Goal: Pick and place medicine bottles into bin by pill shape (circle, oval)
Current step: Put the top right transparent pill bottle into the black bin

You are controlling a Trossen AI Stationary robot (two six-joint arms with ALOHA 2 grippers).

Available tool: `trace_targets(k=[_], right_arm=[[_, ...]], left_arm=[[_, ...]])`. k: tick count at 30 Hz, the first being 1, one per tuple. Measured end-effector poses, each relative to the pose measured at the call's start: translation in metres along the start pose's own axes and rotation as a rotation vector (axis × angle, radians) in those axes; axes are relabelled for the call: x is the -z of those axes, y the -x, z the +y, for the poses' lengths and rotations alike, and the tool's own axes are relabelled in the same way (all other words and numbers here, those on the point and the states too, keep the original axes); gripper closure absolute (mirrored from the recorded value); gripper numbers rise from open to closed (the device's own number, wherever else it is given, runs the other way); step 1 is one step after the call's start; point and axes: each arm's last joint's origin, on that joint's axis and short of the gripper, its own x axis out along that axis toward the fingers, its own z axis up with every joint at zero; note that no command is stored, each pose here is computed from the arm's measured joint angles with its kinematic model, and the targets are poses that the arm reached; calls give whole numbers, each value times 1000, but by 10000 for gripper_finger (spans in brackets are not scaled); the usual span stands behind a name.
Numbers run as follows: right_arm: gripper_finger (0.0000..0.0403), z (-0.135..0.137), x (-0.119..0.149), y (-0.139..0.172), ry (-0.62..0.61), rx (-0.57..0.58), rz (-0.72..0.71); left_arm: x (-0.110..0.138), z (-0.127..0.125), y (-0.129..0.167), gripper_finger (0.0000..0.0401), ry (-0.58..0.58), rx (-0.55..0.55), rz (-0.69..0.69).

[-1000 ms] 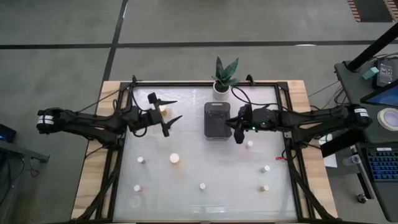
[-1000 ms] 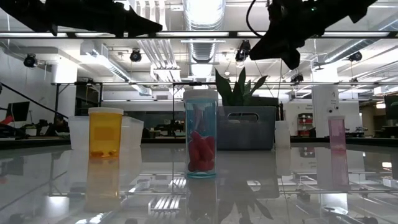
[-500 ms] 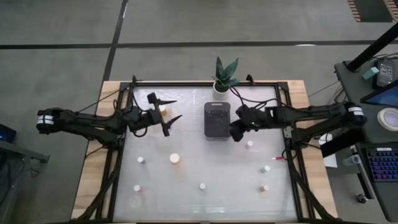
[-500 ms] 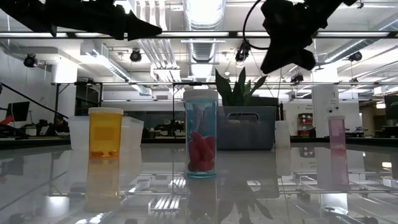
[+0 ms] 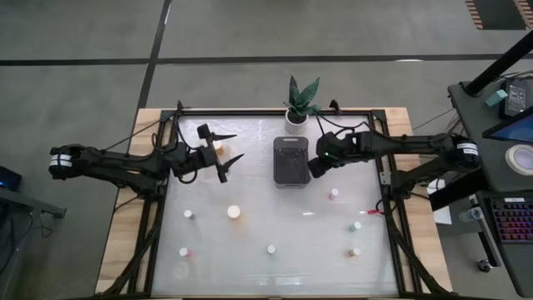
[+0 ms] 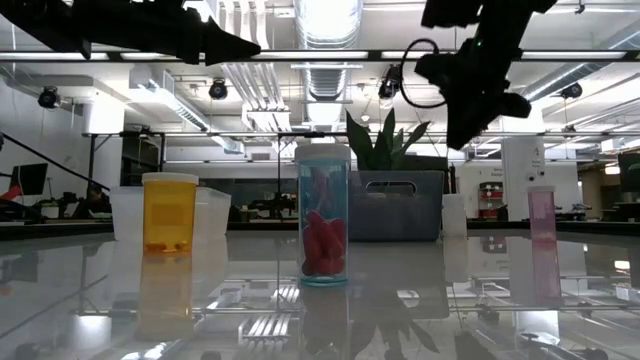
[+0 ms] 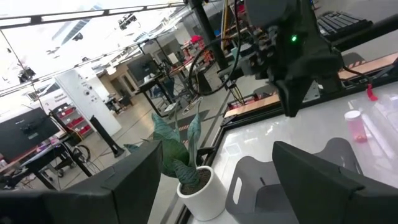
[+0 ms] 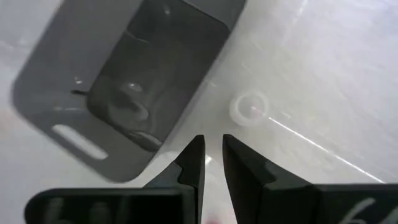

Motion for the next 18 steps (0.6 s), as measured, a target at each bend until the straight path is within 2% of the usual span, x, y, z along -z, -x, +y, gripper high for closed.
trace_targets(k=[4, 13, 18], right_arm=[[335, -5, -6, -10, -29, 26, 30], [231, -13, -16, -34, -53, 108, 79], [194, -13, -18, -50, -32, 137, 106]], left_arm=[[0, 0, 0, 115, 0, 0, 0], [0, 0, 0, 115, 0, -1, 0], [0, 0, 0, 115, 0, 0, 0]])
